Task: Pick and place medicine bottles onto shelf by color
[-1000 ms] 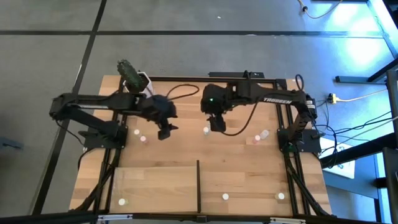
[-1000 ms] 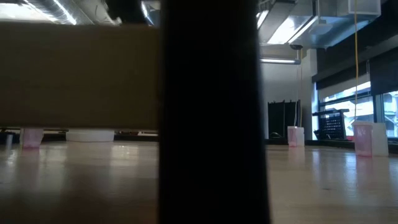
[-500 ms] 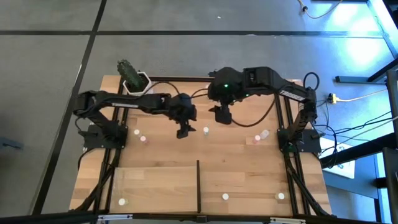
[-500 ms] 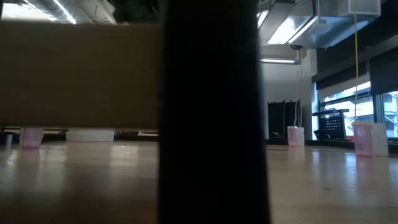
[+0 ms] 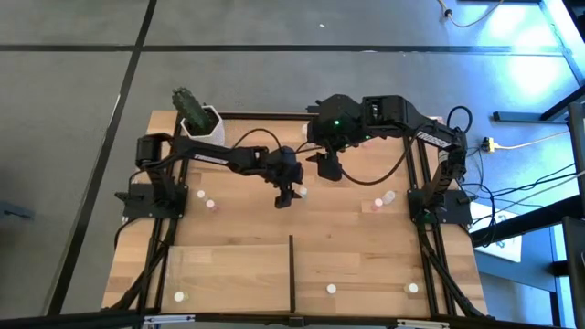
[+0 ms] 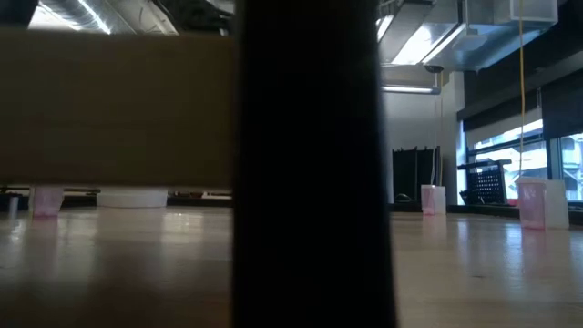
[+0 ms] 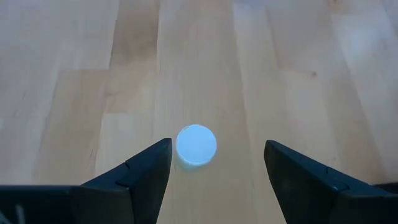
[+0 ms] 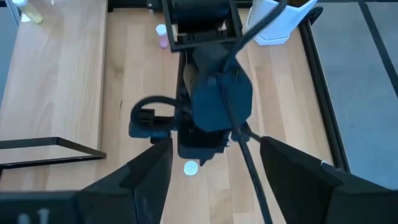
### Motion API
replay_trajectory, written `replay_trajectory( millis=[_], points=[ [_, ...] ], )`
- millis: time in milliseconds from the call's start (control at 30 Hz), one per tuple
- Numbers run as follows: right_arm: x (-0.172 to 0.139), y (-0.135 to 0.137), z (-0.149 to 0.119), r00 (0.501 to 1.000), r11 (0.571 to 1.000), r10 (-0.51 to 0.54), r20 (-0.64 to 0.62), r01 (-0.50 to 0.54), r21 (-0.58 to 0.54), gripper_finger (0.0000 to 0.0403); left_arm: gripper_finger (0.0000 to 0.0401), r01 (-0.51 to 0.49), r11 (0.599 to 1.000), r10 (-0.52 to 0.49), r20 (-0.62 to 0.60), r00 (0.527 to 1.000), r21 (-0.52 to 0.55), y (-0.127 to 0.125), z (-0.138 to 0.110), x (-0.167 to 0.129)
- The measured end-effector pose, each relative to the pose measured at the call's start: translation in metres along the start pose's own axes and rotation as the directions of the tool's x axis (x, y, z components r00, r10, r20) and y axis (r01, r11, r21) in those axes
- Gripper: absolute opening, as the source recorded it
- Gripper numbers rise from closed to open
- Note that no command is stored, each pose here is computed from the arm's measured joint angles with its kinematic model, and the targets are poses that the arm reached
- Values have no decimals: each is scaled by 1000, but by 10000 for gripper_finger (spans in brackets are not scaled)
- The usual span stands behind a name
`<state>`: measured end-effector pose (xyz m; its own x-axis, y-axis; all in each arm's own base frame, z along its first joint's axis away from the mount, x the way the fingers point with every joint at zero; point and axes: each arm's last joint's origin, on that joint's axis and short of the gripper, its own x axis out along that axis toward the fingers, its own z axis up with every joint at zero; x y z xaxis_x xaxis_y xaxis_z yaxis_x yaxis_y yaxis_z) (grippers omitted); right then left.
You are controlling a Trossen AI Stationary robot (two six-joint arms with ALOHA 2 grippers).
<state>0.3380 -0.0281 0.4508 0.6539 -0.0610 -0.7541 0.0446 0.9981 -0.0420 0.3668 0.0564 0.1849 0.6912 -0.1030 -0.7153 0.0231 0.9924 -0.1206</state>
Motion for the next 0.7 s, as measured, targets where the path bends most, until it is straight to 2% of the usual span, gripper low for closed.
replay_trajectory(
  millis=[200,367,700],
  points=[
    [0,0,0,1000,1000,0,0,0,0,244,250,-5,1000,5,-10,1000,2,1,-3,6],
    [0,0,0,1000,1000,0,0,0,0,244,250,-83,996,84,-14,996,36,1,-3,8],
    [0,0,0,1000,1000,0,0,0,1,244,250,-86,995,86,-2,996,57,0,-2,9]
  ],
)
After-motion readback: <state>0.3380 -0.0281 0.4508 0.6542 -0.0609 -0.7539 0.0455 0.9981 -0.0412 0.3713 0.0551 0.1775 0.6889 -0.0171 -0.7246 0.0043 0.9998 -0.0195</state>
